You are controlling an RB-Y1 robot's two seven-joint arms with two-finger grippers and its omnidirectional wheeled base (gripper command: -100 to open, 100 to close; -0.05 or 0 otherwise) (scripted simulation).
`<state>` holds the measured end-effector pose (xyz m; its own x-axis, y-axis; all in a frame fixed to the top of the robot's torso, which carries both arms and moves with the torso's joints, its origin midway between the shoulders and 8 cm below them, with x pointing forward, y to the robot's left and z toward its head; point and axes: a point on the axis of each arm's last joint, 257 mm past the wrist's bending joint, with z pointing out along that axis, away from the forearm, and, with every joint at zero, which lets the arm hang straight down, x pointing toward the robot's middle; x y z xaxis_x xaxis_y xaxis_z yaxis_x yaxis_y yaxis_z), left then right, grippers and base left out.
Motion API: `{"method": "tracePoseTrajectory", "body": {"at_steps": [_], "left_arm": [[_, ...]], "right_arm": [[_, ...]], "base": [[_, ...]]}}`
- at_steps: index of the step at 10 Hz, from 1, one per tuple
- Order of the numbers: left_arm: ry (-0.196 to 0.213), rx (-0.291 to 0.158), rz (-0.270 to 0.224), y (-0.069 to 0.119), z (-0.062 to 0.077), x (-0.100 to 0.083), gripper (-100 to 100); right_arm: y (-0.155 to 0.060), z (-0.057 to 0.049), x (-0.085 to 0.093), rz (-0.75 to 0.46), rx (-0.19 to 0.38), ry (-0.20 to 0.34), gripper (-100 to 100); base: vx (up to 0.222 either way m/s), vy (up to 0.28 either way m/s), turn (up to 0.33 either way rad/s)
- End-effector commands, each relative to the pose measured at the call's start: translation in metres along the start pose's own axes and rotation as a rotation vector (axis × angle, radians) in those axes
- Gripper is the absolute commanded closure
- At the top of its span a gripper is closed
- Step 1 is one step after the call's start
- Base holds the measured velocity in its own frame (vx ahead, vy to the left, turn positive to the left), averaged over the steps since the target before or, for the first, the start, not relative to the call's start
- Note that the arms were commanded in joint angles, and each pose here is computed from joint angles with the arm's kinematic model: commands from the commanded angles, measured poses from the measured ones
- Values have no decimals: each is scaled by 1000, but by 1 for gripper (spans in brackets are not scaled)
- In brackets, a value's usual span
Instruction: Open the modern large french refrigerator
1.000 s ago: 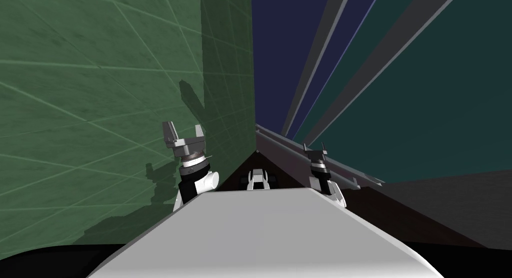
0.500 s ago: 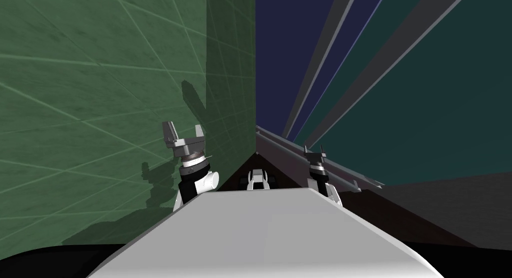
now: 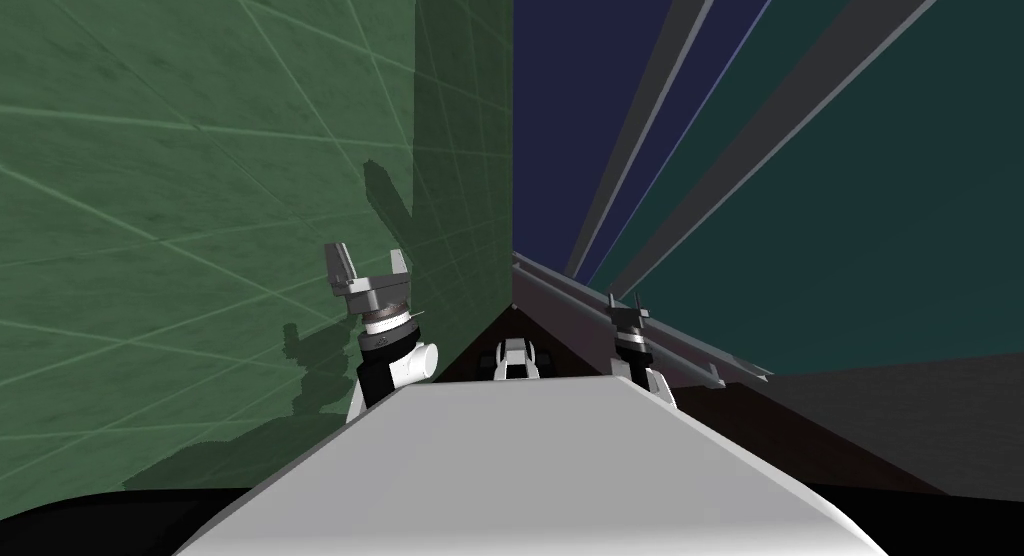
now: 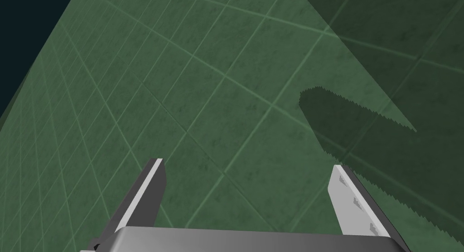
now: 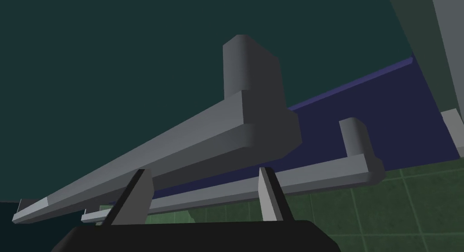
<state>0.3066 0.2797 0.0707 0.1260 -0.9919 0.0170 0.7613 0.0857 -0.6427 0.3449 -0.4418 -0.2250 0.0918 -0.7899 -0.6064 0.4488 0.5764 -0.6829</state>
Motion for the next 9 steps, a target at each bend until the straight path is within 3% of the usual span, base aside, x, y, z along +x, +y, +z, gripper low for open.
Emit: {"method": "tracePoseTrajectory", "body": {"at_steps": [1, 2, 3, 8, 9], "left_arm": [[0, 0, 0, 0, 0, 0, 0], [0, 0, 0, 0, 0, 0, 0], [0, 0, 0, 0, 0, 0, 0], [0, 0, 0, 0, 0, 0, 0], [0, 0, 0, 0, 0, 0, 0]], "right_arm": [[2, -2, 0, 0, -1, 6, -100], [-8, 11, -3, -10, 4, -11, -100], [-8, 11, -3, -10, 4, -11, -100], [-25, 34, -3, -30, 2, -21, -100], [-20, 24, 2, -23, -9, -9, -100]], "base": [[-24, 17, -34], [-30, 64, -50], [-23, 59, -17], [-5, 44, -10], [-23, 31, -38]]}}
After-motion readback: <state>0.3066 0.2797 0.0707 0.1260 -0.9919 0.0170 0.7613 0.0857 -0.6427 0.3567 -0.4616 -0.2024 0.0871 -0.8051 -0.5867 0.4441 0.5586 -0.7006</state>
